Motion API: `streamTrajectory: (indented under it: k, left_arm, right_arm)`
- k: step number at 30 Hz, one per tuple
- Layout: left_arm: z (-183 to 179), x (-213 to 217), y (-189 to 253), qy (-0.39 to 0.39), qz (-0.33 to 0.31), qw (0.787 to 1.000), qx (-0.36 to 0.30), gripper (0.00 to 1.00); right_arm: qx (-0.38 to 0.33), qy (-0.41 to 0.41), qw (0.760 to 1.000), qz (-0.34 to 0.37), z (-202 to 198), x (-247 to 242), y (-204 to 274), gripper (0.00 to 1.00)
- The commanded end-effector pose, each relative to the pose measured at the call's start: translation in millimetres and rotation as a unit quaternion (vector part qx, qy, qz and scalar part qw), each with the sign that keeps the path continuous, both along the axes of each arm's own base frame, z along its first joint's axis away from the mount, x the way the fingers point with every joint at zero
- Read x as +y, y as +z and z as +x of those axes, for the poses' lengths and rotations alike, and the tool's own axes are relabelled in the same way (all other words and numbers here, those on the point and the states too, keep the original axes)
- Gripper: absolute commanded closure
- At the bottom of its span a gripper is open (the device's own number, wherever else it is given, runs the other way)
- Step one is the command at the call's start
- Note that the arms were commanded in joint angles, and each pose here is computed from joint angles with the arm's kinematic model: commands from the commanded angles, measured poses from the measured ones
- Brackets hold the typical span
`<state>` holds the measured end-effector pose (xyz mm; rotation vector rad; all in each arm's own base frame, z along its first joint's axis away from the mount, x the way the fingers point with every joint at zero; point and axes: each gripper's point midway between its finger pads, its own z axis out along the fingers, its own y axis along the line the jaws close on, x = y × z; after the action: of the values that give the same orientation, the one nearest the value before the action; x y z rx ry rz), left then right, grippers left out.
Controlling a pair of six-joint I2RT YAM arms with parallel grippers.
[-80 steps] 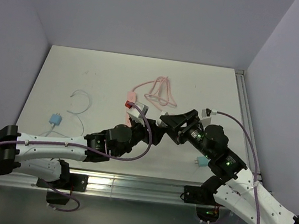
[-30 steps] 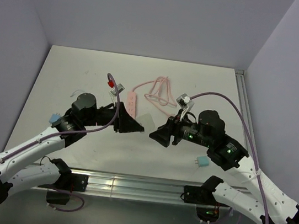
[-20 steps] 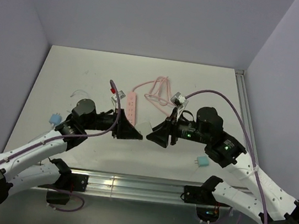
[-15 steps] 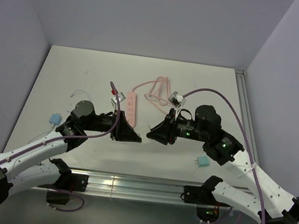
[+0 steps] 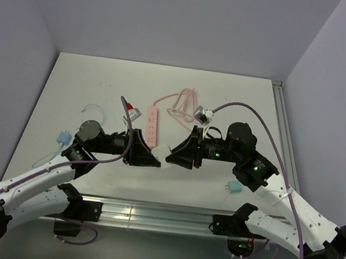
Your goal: Insert the plug
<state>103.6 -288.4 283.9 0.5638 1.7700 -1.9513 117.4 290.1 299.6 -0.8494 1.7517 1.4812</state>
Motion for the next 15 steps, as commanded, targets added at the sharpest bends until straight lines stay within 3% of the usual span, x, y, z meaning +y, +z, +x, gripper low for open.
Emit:
streamTrajectory:
  k: [1,4,5,6,10,12,15]
  left_arm:
    - [-2.0,2.2,19.9,0.004,-0.032,0.999,-0.029,1.0]
    - [-3.2,2.9,20.6,0.003,-0.032,0.999,-0.031,0.99]
    - [-3.5,3.1,21.1,0.003,-0.032,0.999,-0.032,1.0]
    - [-2.9,3.1,22.3,0.005,-0.033,0.999,-0.035,0.98]
    - [-1.6,7.3,28.0,0.028,-0.042,0.998,-0.042,0.44]
    - [-1.3,11.7,35.9,0.045,-0.052,0.996,-0.057,0.33]
    - [1.6,16.6,41.8,0.072,-0.052,0.993,-0.073,0.28]
  right_arm:
    - [0.0,0.04,0.999,0.026,-11.2,6.1,9.0,0.64]
    - [0.0,0.046,0.998,0.036,-10.6,9.2,13.6,0.74]
    - [0.003,0.05,0.998,0.04,-11.9,10.2,15.2,1.0]
    - [0.01,0.053,0.998,0.041,-12.4,11.0,13.3,1.0]
    - [0.032,0.04,0.998,0.044,-9.9,11.3,10.8,1.0]
    - [0.04,0.031,0.998,0.048,-9.7,9.8,10.4,1.0]
    - [0.048,0.024,0.997,0.054,-10.3,7.0,9.5,1.0]
